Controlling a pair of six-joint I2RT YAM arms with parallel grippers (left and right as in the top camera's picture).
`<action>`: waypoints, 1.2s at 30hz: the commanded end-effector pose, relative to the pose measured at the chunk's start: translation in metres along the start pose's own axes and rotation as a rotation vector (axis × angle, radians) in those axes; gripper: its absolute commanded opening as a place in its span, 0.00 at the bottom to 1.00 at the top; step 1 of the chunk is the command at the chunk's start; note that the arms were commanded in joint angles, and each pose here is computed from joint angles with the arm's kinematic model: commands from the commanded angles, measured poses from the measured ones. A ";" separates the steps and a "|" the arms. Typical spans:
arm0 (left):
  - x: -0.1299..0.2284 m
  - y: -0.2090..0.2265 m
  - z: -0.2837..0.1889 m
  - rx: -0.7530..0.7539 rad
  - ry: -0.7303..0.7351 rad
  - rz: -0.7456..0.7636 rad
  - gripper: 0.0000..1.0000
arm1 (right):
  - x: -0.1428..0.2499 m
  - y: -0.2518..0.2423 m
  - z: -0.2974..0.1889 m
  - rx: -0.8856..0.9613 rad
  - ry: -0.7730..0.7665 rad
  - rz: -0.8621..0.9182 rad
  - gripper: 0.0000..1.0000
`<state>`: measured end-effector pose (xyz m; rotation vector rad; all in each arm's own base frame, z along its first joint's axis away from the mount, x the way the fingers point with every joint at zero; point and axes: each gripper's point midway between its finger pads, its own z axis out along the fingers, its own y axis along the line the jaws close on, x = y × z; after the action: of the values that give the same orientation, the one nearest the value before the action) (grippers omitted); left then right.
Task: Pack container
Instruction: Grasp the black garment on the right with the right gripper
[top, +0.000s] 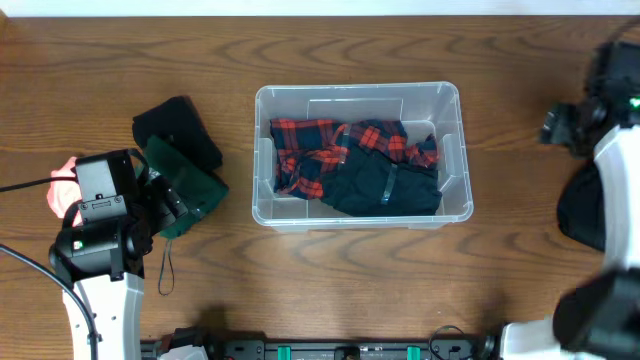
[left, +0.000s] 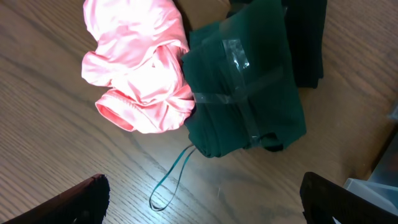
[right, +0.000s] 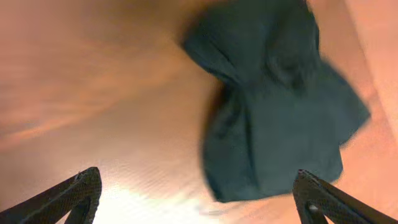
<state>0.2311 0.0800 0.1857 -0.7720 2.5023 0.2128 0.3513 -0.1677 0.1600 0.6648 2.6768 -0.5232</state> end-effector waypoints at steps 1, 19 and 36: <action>-0.007 0.003 -0.004 -0.012 -0.019 -0.032 0.98 | 0.018 -0.024 0.049 0.041 0.130 0.057 0.98; -0.006 0.003 -0.004 -0.013 -0.015 -0.031 0.98 | 0.077 -0.049 0.167 0.094 0.417 0.124 0.53; -0.006 0.003 -0.004 -0.013 -0.015 -0.031 0.98 | -0.043 -0.013 -0.037 -0.172 -0.076 0.049 0.01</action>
<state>0.2306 0.0800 0.1854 -0.7813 2.5013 0.2107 0.3423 -0.2186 0.1238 0.8850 2.7885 -0.3830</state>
